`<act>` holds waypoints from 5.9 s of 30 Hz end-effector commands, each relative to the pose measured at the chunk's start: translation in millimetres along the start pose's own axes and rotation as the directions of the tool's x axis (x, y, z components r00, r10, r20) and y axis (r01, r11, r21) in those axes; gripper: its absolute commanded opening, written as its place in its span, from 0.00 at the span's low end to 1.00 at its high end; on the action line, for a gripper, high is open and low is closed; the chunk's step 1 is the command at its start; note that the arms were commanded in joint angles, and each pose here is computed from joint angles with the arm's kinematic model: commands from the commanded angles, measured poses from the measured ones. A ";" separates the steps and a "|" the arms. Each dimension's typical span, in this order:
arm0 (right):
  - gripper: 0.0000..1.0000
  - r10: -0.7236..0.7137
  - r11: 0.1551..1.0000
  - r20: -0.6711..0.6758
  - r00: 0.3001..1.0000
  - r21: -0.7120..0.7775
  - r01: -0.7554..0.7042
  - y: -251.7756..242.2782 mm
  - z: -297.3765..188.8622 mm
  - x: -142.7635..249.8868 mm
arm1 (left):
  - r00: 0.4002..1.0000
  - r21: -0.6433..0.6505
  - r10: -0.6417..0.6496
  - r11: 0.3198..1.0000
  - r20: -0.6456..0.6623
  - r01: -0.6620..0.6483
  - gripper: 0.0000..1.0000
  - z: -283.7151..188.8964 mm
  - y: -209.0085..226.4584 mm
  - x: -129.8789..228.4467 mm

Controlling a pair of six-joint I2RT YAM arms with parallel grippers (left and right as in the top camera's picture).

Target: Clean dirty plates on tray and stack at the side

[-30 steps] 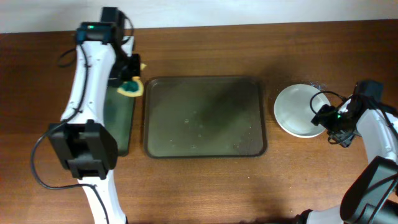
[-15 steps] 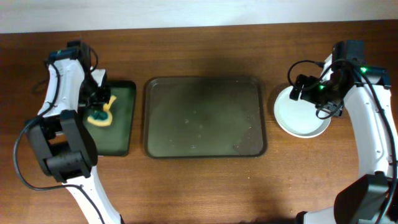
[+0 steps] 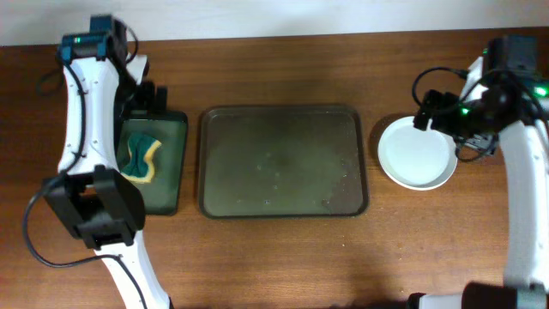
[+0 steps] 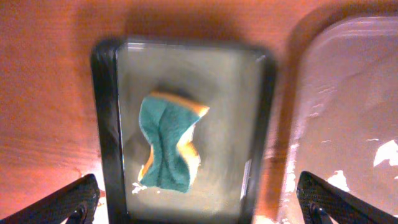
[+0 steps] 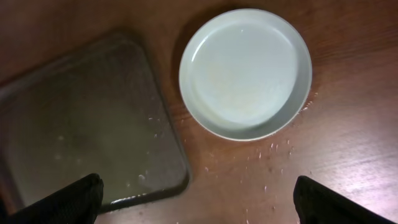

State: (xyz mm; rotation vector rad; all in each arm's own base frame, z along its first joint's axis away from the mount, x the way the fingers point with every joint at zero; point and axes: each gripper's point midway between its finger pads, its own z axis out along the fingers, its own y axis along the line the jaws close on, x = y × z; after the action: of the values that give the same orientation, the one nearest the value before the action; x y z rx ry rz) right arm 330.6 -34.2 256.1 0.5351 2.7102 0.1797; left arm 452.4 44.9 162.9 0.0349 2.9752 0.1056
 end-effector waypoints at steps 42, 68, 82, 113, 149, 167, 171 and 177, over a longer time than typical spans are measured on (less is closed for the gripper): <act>0.98 -0.127 0.882 0.956 0.263 -0.013 0.471 16.7 -5.2 107.8 | 0.966 0.057 0.112 0.990 0.232 -0.129 0.99 -38.5 -89.8 -45.9; 0.98 -0.180 0.900 0.891 0.418 -0.023 0.436 0.1 62.6 127.2 | 0.966 0.057 0.112 0.990 0.232 -0.129 0.99 -38.5 -89.8 -45.9; 0.98 -0.180 0.900 0.891 0.418 -0.023 0.436 0.1 62.6 127.2 | 0.916 0.060 0.157 0.979 0.370 -0.193 0.99 -108.0 -116.7 -36.4; 0.98 -0.180 0.900 0.891 0.418 -0.023 0.436 0.1 62.6 127.2 | 0.106 -0.226 0.245 0.961 0.964 -0.162 0.99 -74.4 -64.3 195.7; 0.98 -0.180 0.900 0.891 0.418 -0.023 0.436 0.1 62.6 127.2 | 0.159 -0.315 0.343 0.932 0.926 -0.177 0.99 -37.0 -62.8 203.5; 0.99 -0.180 0.900 0.891 0.418 -0.023 0.436 0.1 62.6 127.2 | 0.159 -0.315 0.343 0.932 0.926 -0.177 0.99 -37.0 -62.8 203.5; 0.98 -0.180 0.900 0.891 0.418 -0.023 0.436 0.1 62.6 127.2 | 0.159 -0.315 0.343 0.932 0.926 -0.177 0.99 -37.0 -62.8 203.5; 0.98 -0.180 0.900 0.891 0.418 -0.023 0.436 0.1 62.6 127.2 | 0.159 -0.315 0.343 0.932 0.926 -0.177 0.99 -37.0 -62.8 203.5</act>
State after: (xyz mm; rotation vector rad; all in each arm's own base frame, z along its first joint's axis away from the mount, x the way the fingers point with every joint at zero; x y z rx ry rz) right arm 245.5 17.9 158.2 -0.0243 1.6453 0.0987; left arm 244.5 -16.4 162.9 0.4326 1.5758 0.2004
